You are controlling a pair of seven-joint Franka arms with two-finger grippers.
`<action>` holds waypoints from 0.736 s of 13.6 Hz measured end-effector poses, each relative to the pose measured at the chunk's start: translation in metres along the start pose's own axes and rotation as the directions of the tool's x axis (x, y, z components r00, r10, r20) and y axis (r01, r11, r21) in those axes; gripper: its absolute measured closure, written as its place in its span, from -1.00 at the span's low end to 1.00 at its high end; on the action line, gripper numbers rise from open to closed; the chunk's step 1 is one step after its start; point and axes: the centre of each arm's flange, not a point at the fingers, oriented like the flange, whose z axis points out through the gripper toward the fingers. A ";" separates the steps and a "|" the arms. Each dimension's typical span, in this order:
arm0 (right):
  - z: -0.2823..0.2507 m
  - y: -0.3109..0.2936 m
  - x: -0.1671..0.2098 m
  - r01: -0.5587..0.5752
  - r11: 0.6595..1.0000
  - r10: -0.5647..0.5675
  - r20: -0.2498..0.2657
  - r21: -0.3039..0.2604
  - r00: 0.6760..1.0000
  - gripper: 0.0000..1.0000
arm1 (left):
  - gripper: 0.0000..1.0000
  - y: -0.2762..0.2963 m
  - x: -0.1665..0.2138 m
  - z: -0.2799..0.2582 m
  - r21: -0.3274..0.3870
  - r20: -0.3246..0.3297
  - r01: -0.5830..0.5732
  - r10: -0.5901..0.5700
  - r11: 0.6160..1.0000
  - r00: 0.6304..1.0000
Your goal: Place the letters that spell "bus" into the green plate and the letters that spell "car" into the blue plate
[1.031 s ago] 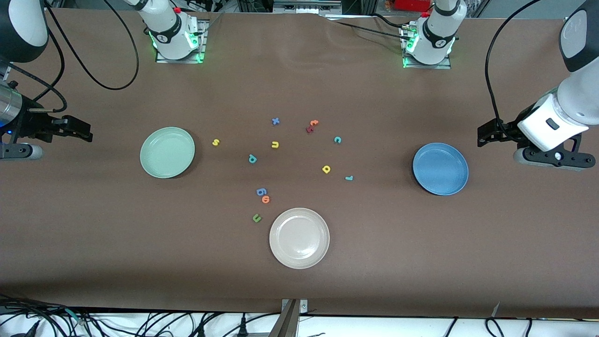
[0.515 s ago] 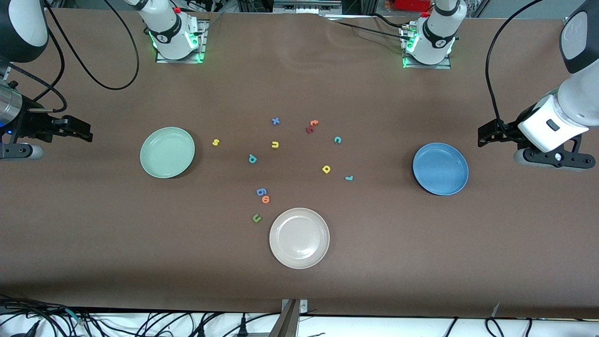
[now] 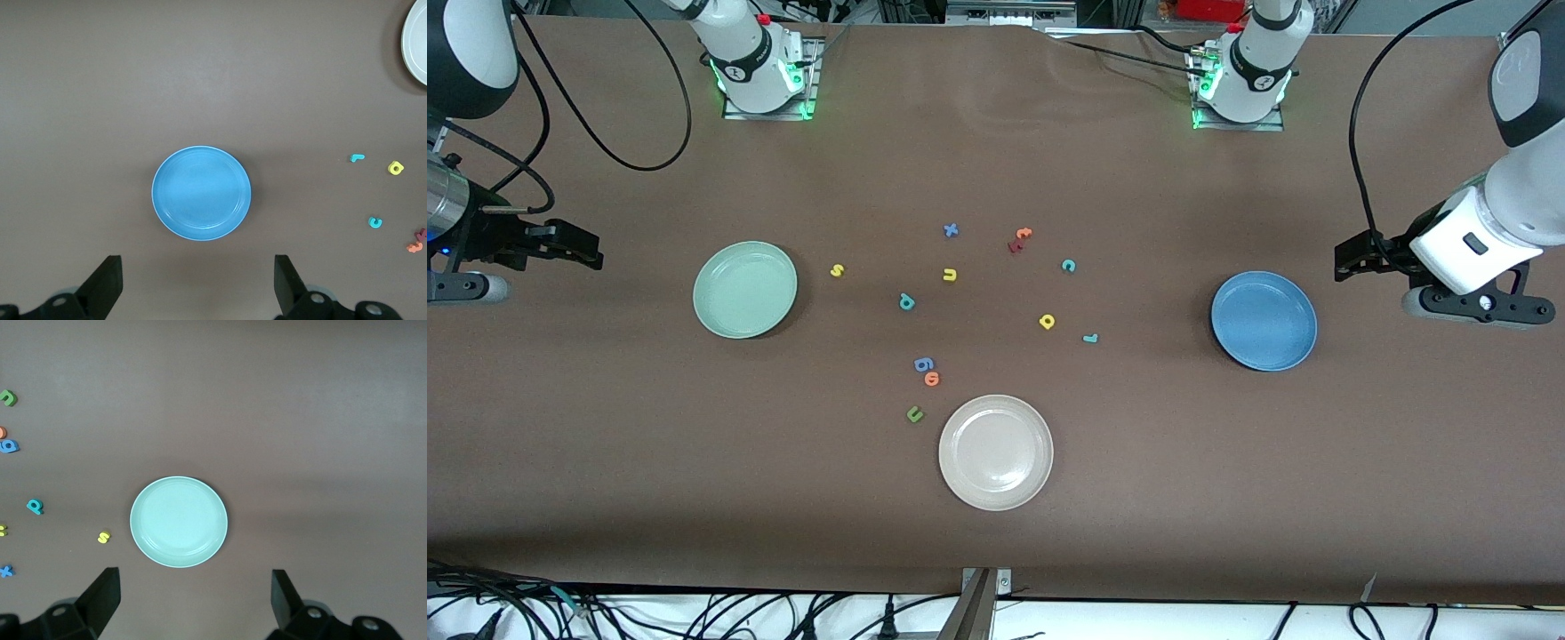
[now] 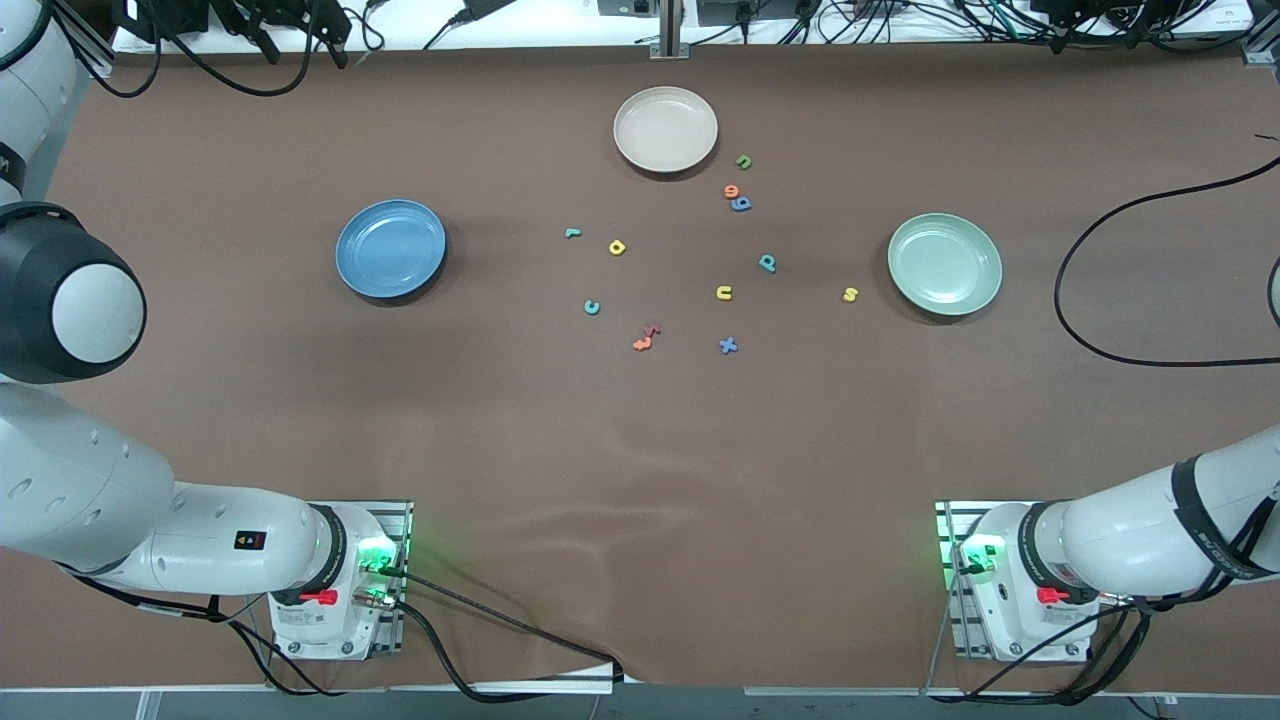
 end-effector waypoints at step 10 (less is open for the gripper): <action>0.000 0.000 0.000 0.000 1.000 0.000 0.000 0.000 1.000 -1.00 | -1.00 0.002 0.001 0.001 0.000 0.002 -0.003 0.003 1.000 1.000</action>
